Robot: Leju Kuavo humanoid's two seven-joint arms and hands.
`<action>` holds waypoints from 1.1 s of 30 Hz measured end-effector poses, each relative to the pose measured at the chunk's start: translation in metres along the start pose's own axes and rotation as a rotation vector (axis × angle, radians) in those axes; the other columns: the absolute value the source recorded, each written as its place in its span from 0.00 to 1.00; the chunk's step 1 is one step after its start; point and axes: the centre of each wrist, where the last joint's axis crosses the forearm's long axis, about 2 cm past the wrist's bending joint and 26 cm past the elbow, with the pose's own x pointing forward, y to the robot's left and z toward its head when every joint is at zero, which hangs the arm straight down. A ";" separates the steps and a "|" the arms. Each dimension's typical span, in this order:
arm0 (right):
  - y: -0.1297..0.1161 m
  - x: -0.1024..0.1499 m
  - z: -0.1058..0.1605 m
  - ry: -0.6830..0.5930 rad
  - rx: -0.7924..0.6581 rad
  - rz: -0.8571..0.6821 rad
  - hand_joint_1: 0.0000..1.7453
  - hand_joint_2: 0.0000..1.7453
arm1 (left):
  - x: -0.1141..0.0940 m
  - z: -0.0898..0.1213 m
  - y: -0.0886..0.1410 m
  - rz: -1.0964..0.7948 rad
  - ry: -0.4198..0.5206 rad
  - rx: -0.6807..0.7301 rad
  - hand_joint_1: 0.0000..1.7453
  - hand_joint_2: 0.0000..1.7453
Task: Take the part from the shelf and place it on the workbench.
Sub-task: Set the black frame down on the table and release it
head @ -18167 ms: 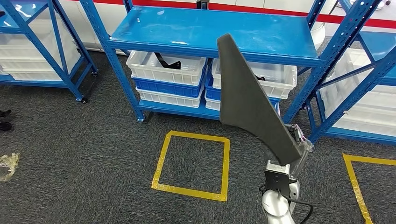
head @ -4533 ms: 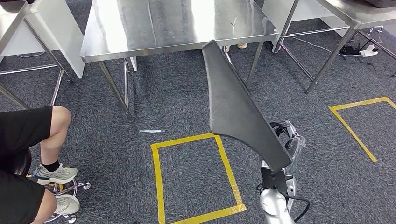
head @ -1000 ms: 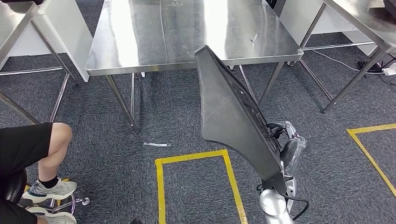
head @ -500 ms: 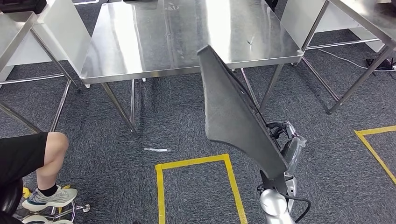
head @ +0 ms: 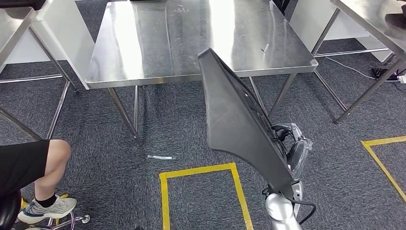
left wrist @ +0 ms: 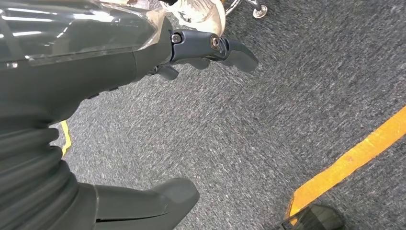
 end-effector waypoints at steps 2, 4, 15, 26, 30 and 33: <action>0.000 0.000 0.000 0.000 0.001 0.001 1.00 1.00 | 0.000 0.000 0.000 0.000 0.001 -0.001 0.00 1.00; 0.000 0.000 0.000 -0.001 0.001 0.002 1.00 1.00 | 0.000 0.000 0.000 0.000 0.000 -0.002 0.00 1.00; 0.002 -0.001 -0.001 -0.002 0.002 -0.006 1.00 1.00 | -0.002 0.000 -0.001 0.001 0.006 0.001 0.00 1.00; 0.002 0.000 -0.001 -0.004 0.001 -0.007 1.00 1.00 | -0.002 0.000 -0.001 -0.003 0.012 0.004 0.00 1.00; 0.000 -0.001 0.003 0.005 0.004 -0.001 1.00 1.00 | 0.000 0.000 -0.002 -0.008 0.009 -0.007 0.00 1.00; -0.003 -0.002 0.008 0.015 0.006 0.005 1.00 1.00 | 0.000 0.000 -0.002 -0.013 0.007 -0.013 0.00 1.00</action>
